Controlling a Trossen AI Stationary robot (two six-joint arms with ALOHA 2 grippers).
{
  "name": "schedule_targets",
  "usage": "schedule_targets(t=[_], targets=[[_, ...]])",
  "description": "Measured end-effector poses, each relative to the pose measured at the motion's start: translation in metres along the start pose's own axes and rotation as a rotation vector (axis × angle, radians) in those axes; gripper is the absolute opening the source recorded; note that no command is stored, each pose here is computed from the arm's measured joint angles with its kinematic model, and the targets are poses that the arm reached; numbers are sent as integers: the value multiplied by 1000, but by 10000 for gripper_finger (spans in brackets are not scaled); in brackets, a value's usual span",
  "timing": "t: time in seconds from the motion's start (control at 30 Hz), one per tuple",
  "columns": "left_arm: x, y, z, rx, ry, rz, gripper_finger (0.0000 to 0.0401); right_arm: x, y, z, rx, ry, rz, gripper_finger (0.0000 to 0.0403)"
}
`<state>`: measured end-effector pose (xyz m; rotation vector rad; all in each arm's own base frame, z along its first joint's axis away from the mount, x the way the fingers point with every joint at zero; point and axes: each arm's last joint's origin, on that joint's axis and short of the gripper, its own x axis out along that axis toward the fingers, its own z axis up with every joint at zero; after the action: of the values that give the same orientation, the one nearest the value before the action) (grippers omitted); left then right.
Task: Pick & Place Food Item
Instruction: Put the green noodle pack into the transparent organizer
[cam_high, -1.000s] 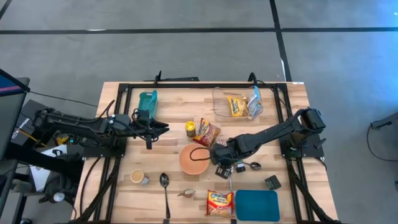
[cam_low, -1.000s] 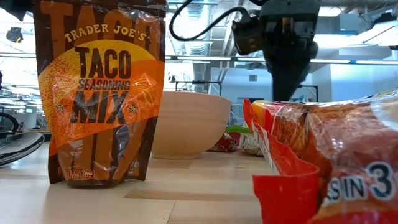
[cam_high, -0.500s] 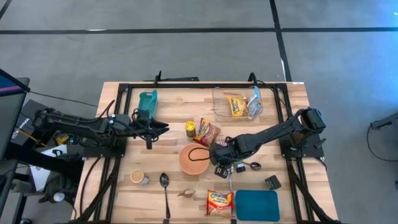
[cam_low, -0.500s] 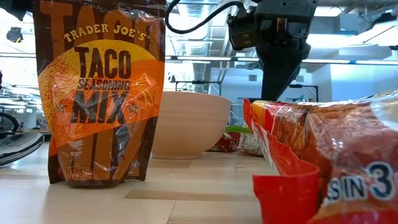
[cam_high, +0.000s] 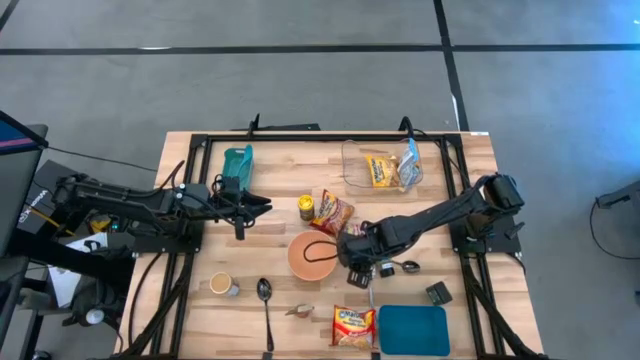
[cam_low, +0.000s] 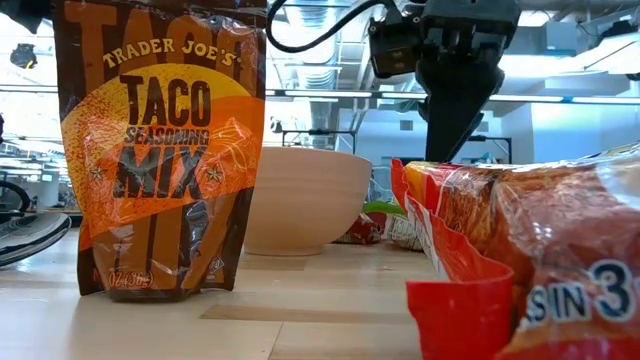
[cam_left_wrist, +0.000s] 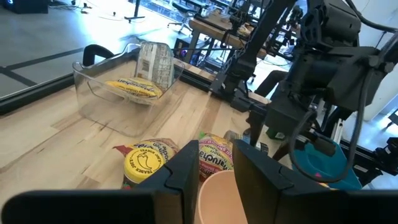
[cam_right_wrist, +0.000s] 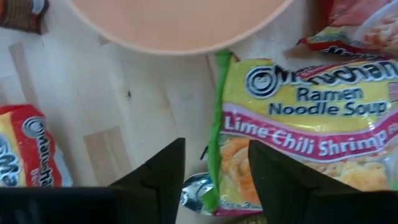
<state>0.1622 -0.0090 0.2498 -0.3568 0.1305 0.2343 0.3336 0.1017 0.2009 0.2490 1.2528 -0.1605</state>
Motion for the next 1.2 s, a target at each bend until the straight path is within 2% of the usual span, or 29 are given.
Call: schedule_targets(t=[0.27, 0.8, 1.03, 1.1, 1.2], targets=[[0, 0, 0, 0, 0, 0, 92, -1, 8, -5, -78, -31, -44, 179], [0, 0, 0, 0, 0, 0, 92, -1, 13, -8, -95, -46, -51, 166], [0, 0, 0, 0, 0, 0, 92, 18, 19, -11, -91, -8, -71, 166], [0, 0, 0, 0, 0, 0, 92, 26, 16, -16, -92, 48, -107, 166], [0, 0, -1, 3, 8, 4, 92, 30, 18, -14, -62, 40, -104, 166]])
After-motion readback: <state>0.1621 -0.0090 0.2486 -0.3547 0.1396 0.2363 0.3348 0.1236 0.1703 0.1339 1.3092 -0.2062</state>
